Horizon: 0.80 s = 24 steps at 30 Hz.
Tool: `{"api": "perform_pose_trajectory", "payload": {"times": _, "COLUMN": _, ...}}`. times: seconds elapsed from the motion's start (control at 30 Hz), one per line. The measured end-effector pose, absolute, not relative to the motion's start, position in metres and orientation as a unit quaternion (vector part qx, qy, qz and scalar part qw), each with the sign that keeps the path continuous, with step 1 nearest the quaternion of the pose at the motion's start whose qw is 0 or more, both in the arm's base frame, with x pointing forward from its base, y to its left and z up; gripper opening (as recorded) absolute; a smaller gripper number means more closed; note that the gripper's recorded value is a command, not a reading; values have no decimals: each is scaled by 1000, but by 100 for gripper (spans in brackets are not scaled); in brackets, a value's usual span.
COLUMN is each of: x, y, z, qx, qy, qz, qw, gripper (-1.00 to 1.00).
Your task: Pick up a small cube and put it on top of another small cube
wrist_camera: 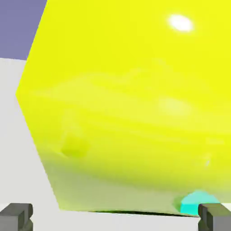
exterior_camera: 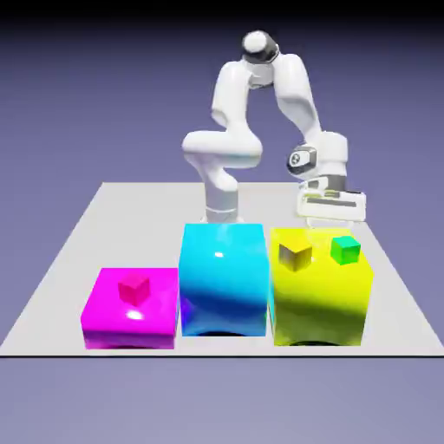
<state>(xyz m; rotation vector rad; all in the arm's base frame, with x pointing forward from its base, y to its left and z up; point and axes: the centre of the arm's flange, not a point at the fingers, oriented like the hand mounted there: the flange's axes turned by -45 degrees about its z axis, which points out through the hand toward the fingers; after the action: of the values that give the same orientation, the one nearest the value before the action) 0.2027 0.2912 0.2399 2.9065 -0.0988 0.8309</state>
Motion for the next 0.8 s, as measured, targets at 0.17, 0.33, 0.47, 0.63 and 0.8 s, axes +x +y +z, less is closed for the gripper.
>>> {"api": "perform_pose_trajectory", "payload": {"times": 0.17, "x": 192, "y": 262, "z": 203, "qx": 956, "qy": -136, "qz": 248, "qw": 74, "gripper": 0}}
{"api": "perform_pose_trajectory", "payload": {"times": 0.33, "x": 193, "y": 232, "z": 181, "qx": 939, "qy": -250, "qz": 224, "qw": 76, "gripper": 0}}
{"api": "perform_pose_trajectory", "payload": {"times": 0.47, "x": 199, "y": 223, "z": 174, "qx": 928, "qy": -297, "qz": 214, "qw": 67, "gripper": 0}}
{"api": "perform_pose_trajectory", "payload": {"times": 0.63, "x": 209, "y": 220, "z": 147, "qx": 928, "qy": -295, "qz": 217, "qw": 64, "gripper": 0}}
{"api": "perform_pose_trajectory", "payload": {"times": 0.8, "x": 215, "y": 210, "z": 113, "qx": 928, "qy": -297, "qz": 213, "qw": 68, "gripper": -100}}
